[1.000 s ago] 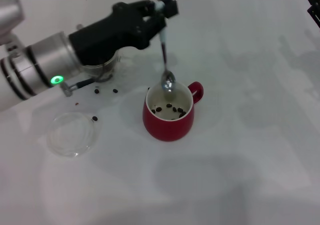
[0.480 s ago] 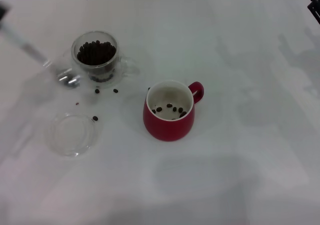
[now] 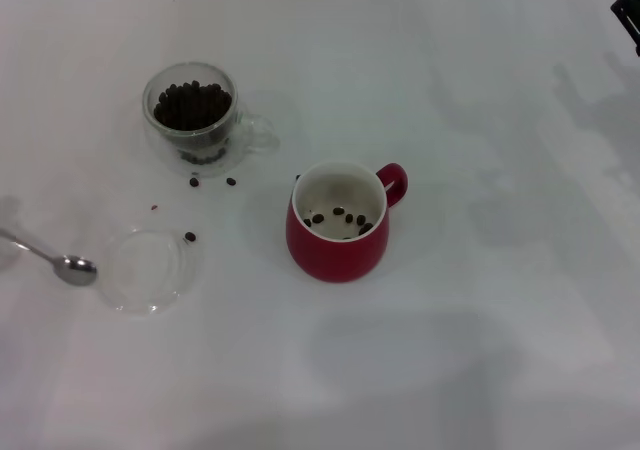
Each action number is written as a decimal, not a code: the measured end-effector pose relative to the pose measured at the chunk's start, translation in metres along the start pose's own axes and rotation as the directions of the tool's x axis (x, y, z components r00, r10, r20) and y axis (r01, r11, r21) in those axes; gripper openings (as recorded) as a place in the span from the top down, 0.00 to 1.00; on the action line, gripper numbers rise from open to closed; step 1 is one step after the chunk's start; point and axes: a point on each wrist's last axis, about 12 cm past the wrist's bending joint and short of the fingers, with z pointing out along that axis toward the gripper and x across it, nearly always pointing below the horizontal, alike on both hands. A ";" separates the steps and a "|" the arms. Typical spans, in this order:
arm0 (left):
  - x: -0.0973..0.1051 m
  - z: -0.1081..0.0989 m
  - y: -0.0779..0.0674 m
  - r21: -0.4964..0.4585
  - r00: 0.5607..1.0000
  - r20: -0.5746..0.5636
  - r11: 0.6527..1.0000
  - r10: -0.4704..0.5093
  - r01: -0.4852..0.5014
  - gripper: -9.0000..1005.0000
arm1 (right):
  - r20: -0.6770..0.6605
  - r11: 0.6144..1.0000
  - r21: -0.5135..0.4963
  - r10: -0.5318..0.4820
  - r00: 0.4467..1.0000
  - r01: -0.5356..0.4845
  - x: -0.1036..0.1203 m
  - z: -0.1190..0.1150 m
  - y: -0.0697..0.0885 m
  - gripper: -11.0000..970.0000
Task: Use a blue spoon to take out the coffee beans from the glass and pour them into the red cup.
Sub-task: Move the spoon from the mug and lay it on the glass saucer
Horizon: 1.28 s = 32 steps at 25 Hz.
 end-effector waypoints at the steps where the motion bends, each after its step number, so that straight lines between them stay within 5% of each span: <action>1: 0.002 0.003 0.001 -0.012 1.000 -0.014 1.000 -0.003 0.003 0.86 | 0.000 1.000 -0.001 0.000 1.000 0.000 0.000 0.000 0.000 0.15; 18: 0.024 0.070 -0.014 0.041 0.967 -0.249 0.998 0.061 -0.052 0.86 | -0.007 1.000 0.008 0.003 1.000 -0.003 0.001 -0.002 -0.001 0.15; 29: 0.035 0.078 -0.021 0.107 0.935 -0.320 0.986 0.152 -0.124 0.86 | 0.002 1.000 0.005 0.003 1.000 -0.003 0.000 0.000 0.000 0.15; 32: 0.033 0.074 -0.018 0.094 0.940 -0.298 0.985 0.165 -0.143 0.79 | 0.002 1.000 0.005 0.003 1.000 -0.003 0.000 0.000 0.000 0.15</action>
